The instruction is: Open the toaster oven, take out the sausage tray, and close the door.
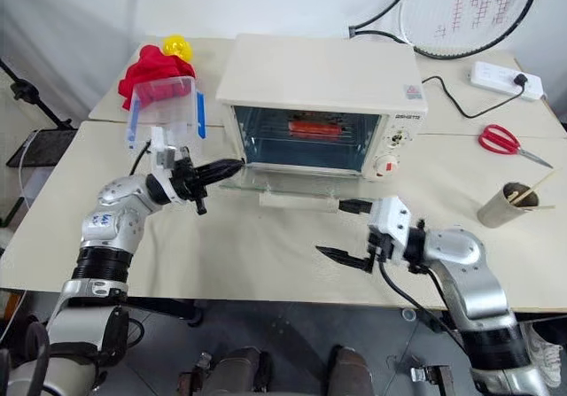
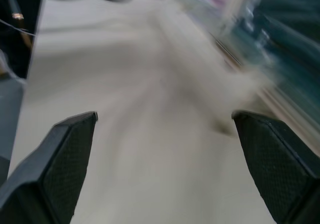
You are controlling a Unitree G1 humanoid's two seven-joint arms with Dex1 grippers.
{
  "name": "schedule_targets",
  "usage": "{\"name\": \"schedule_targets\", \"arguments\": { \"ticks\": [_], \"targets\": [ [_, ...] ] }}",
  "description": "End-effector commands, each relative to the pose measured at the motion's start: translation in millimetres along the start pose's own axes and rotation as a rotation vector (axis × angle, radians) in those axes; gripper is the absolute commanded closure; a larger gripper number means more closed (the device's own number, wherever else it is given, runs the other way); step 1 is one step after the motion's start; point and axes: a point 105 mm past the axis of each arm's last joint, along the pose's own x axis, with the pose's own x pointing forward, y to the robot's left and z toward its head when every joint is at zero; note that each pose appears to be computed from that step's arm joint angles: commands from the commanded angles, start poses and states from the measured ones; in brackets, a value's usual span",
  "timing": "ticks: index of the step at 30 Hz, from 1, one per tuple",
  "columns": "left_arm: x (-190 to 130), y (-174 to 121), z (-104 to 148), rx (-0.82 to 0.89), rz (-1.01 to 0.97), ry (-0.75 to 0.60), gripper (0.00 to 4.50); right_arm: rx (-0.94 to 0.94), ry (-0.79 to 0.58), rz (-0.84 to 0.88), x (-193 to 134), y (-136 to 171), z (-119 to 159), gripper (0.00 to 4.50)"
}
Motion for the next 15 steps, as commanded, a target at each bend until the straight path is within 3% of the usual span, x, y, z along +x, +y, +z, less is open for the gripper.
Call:
{"name": "schedule_targets", "arguments": {
  "ticks": [1, 4, 8, 11, 15],
  "targets": [
    [3, -11, -17, -0.009, -0.043, 0.034, 4.48, -0.038, 0.056, -0.18, -49, -9, 2, 0.0],
    [5, -14, -23, -0.016, -0.046, 0.038, 4.48, -0.048, 0.087, -0.283, -72, -13, 5, 0.0],
    [8, -20, -37, -0.018, -0.046, 0.059, 4.48, -0.075, 0.059, -0.337, -72, -22, 19, 0.0],
    [10, -21, -40, 0.002, -0.047, 0.063, 4.48, -0.094, 0.044, -0.332, -64, -24, 25, 0.0],
    [10, -21, -34, 0.048, -0.022, 0.022, 4.48, -0.168, -0.05, -0.318, -18, -33, 52, 0.0]
  ]
}}
